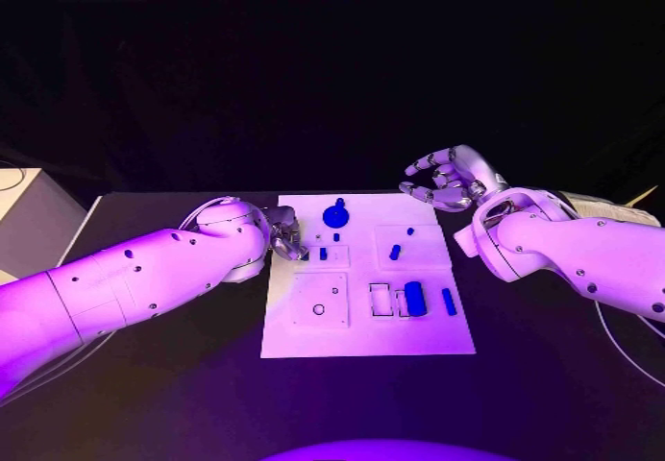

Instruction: Assemble the parts on the task board

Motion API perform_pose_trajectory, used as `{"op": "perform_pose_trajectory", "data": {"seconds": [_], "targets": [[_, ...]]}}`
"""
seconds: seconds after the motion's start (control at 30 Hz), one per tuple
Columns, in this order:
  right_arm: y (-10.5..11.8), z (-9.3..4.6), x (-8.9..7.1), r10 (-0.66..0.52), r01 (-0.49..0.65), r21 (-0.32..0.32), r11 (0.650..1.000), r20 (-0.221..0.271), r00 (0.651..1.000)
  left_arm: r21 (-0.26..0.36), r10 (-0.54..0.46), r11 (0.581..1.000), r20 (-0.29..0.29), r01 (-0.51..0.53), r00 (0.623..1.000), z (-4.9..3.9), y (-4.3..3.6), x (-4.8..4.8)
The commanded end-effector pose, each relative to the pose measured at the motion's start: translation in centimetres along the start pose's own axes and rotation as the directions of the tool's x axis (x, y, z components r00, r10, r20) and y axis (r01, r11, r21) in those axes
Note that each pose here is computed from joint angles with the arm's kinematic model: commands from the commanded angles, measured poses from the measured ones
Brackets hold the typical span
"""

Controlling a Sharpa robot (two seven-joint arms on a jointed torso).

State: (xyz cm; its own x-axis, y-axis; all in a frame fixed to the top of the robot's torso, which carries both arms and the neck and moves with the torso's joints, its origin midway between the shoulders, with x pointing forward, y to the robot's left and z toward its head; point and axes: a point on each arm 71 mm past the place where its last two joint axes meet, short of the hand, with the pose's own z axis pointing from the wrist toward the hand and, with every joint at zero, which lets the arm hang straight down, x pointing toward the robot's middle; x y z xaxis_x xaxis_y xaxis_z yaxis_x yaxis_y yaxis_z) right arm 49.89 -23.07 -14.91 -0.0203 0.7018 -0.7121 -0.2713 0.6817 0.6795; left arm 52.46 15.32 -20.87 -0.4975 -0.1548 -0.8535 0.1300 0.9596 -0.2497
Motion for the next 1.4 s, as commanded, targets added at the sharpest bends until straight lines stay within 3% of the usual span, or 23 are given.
{"op": "perform_pose_trajectory", "data": {"seconds": [0.03, 0.83, 1.4], "targets": [[0.16, -0.05, 0.04, -0.007, 0.007, -0.019, 1.0, -0.002, 1.0, 0.008, 0.013, 1.0, -0.022, -0.012, 1.0, 0.08, -0.41, 0.32], [0.23, -0.12, 0.07, -0.006, 0.006, -0.021, 1.0, -0.003, 1.0, -0.002, 0.01, 1.0, -0.088, -0.01, 0.996, 0.51, -1.02, 1.05], [0.25, -0.17, 0.04, -0.005, 0.005, -0.023, 1.0, -0.002, 1.0, -0.014, -0.049, 0.999, -0.063, 0.049, 0.997, 0.63, -0.89, 0.86]]}}
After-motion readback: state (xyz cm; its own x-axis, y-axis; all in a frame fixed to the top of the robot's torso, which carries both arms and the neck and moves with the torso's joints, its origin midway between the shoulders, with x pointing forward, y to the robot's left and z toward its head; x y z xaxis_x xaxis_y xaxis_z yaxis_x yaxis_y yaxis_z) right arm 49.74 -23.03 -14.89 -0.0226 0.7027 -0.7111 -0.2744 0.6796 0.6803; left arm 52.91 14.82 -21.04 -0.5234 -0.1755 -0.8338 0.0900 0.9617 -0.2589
